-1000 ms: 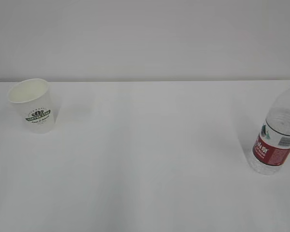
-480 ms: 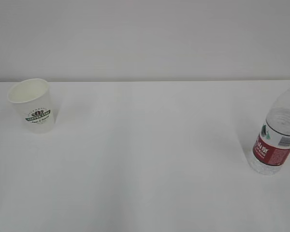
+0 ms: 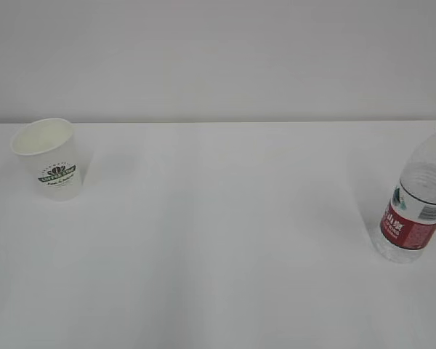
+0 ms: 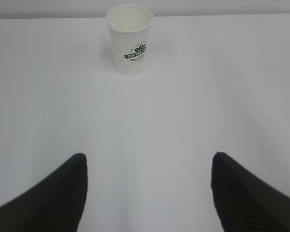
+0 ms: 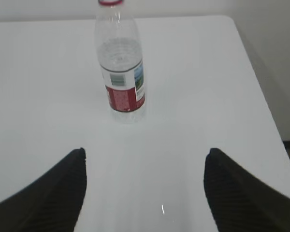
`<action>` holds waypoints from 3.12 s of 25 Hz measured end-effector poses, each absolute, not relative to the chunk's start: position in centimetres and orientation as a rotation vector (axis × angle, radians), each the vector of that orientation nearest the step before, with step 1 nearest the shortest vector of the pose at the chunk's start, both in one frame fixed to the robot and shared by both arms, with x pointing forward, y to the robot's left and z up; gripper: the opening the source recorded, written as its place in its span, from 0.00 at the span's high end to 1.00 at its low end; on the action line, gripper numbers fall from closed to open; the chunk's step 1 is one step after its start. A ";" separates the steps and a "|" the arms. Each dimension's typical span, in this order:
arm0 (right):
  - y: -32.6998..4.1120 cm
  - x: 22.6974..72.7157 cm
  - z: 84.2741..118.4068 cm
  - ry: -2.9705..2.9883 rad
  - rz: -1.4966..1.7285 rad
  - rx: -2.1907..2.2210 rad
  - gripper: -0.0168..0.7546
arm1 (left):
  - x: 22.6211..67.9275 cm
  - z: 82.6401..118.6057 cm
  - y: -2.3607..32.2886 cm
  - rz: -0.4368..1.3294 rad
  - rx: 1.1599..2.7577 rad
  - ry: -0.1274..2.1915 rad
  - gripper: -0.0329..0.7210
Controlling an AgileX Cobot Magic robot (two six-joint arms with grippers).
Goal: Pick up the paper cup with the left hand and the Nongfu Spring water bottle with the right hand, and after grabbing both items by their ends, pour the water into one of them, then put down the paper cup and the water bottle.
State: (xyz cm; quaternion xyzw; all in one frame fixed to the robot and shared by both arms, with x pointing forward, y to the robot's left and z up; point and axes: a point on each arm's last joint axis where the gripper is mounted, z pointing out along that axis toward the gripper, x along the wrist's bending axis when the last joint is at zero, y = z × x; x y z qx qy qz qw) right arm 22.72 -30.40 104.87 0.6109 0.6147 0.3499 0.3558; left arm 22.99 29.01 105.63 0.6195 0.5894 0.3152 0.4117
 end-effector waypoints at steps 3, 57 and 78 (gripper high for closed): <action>-30.4 22.6 105.9 1.542 0.958 1.531 0.24 | 23.0 105.7 29.0 0.798 1.553 1.479 0.19; -29.7 28.5 110.3 1.363 1.138 1.260 0.24 | 32.1 110.6 30.0 1.111 1.362 1.320 0.19; -29.8 30.6 105.0 1.385 1.074 1.207 0.24 | 35.3 105.4 30.0 1.034 1.486 1.429 0.19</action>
